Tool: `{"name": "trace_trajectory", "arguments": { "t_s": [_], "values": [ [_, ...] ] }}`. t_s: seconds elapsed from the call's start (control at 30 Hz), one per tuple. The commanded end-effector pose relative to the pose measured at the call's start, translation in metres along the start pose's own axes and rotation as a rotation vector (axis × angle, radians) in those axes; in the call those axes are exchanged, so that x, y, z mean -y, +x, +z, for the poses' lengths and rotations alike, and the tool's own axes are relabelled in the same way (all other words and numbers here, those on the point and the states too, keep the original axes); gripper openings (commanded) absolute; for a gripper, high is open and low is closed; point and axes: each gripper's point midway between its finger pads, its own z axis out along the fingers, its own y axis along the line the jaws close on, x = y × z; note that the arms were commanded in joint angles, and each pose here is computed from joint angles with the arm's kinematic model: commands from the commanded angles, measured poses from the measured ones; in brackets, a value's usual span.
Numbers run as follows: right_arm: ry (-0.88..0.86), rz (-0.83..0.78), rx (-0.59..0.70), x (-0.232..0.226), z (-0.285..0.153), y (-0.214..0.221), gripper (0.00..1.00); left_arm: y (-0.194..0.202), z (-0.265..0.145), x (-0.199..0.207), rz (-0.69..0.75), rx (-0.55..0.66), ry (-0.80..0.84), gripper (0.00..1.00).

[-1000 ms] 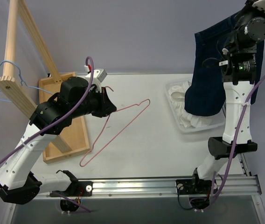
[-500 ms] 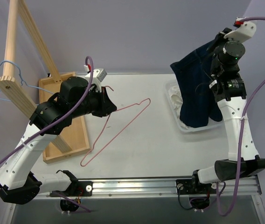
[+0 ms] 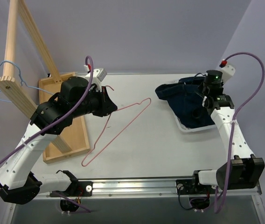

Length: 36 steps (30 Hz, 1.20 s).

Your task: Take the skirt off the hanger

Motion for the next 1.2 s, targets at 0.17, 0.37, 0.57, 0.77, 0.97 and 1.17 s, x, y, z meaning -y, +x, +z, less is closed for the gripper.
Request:
{"name": "trace_trajectory", "arguments": {
  "t_s": [0.17,0.37,0.57,0.77,0.97,1.17],
  "values": [
    [0.139,-0.036,-0.409,0.043,0.008,0.138,0.00,-0.023,-0.016,0.017,-0.004,0.076,0.064,0.02],
    [0.084,-0.104,-0.430,0.037,0.000,0.130,0.02,-0.016,-0.019,0.018,0.004,0.051,0.072,0.02],
    [0.048,-0.107,-0.398,0.027,-0.019,0.094,0.95,-0.011,-0.021,0.018,0.020,0.016,0.079,0.02],
    [-0.013,-0.050,-0.182,0.012,-0.052,0.009,1.00,-0.009,-0.020,0.020,0.046,-0.003,0.093,0.02],
    [-0.430,-0.070,-0.186,-0.056,-0.106,-0.029,1.00,-0.012,-0.017,0.040,0.088,-0.031,0.193,0.02],
    [-0.899,-0.035,-0.392,-0.109,-0.183,-0.008,0.88,-0.016,-0.026,0.063,0.149,-0.050,0.316,0.02]
  ]
}}
